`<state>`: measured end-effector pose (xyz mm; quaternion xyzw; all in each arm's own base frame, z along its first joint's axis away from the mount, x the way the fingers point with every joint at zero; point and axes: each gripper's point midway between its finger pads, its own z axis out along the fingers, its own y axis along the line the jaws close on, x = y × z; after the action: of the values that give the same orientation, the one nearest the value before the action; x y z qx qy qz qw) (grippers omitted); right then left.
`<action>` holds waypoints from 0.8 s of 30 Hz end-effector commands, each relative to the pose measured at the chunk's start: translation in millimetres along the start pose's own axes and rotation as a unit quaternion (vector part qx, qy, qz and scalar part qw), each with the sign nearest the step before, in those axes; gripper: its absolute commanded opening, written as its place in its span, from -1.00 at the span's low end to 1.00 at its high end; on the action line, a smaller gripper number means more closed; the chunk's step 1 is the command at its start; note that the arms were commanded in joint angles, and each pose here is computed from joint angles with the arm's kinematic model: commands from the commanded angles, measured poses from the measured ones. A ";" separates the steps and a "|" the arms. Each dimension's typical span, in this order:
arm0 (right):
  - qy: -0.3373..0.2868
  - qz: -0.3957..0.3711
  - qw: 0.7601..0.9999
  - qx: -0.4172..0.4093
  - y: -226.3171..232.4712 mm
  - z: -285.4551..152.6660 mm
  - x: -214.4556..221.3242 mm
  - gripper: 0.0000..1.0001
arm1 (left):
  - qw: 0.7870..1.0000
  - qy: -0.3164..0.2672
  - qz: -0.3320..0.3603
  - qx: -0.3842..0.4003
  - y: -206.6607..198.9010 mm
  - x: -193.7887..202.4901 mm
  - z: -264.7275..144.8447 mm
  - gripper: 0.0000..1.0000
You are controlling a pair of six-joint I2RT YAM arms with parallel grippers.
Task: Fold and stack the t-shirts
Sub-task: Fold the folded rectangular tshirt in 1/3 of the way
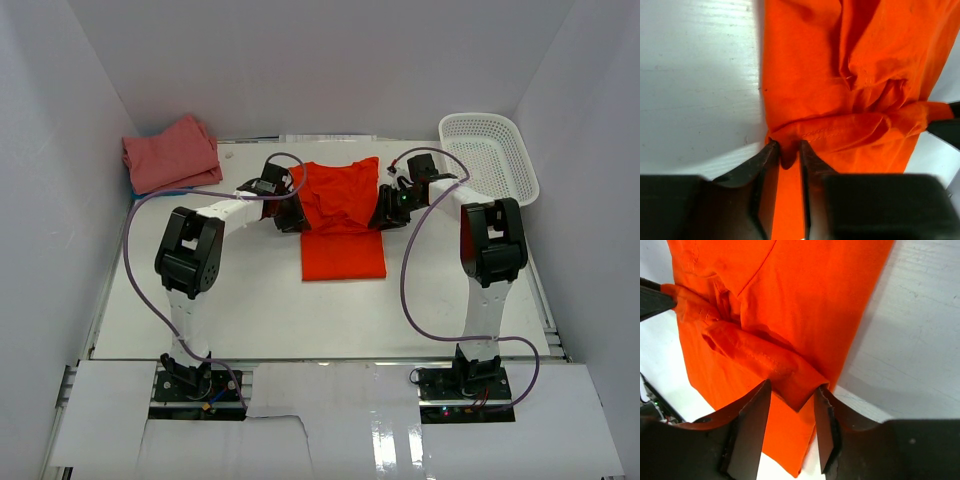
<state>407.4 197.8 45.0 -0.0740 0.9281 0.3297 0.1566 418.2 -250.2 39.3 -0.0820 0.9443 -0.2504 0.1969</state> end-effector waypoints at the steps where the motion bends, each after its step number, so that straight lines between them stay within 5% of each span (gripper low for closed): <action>1: -0.039 -0.028 0.999 -0.003 5.7 -7.8 -27.1 -0.06 | 0.999 -0.027 0.000 0.022 -14.0 -17.9 -11.3 -0.18; 7: -0.065 -0.044 0.997 0.007 11.9 -21.8 -34.9 0.08 | 0.996 -0.088 -0.003 0.011 -18.8 -37.9 -36.1 0.91; 15: -0.117 -0.080 0.990 -0.014 37.6 -48.8 -48.6 0.11 | 0.981 -0.189 0.003 0.034 -35.8 -61.9 -96.1 0.96; 24: -0.129 -0.094 0.986 -0.050 67.7 -72.0 -17.8 0.11 | 0.983 -0.155 0.014 0.094 -49.1 6.8 -128.8 0.69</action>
<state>400.6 197.2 132.6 -0.1154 0.8854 0.3430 0.2917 389.6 -223.8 162.3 -0.1024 0.8783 -0.2916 0.3648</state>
